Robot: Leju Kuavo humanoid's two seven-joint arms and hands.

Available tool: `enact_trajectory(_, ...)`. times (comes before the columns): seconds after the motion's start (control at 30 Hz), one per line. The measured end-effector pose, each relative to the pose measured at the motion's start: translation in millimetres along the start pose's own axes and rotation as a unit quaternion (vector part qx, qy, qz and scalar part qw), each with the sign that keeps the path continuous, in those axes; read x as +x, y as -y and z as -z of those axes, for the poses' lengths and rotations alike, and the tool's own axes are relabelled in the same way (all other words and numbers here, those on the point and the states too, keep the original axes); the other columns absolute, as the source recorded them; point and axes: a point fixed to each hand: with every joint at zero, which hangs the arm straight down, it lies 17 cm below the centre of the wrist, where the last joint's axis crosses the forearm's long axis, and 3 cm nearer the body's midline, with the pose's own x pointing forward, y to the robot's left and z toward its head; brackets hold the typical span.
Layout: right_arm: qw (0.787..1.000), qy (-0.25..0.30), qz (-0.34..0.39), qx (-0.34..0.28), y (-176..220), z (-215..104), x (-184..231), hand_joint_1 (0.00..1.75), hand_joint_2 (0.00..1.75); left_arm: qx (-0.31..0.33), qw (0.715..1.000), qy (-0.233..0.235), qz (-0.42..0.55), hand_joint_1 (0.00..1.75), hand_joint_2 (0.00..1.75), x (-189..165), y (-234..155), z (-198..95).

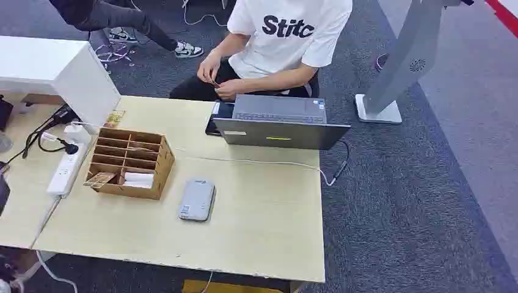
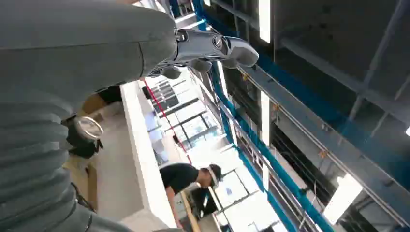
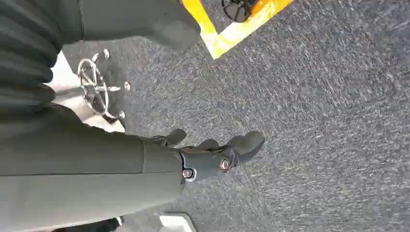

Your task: Pass the card to the sensor for recognition and then transmit it.

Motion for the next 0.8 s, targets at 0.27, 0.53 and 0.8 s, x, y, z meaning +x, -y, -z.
enact_trajectory(0.27,0.999,0.007,-0.036,0.01,-5.3,-1.4,0.1,0.0,1.75,-0.072,0.997,0.01,0.009,0.0,1.75,-0.1,59.1,39.9)
enact_trajectory(0.53,0.997,0.011,-0.069,0.016,-9.2,-2.6,-0.6,0.0,1.75,-0.143,0.99,-0.003,0.017,0.0,1.75,-8.4,126.0,70.9)
enact_trajectory(0.8,0.994,0.018,-0.102,0.021,-12.7,-3.8,-0.2,0.0,1.75,-0.196,0.98,-0.025,0.018,0.0,1.75,-11.5,183.9,97.9)
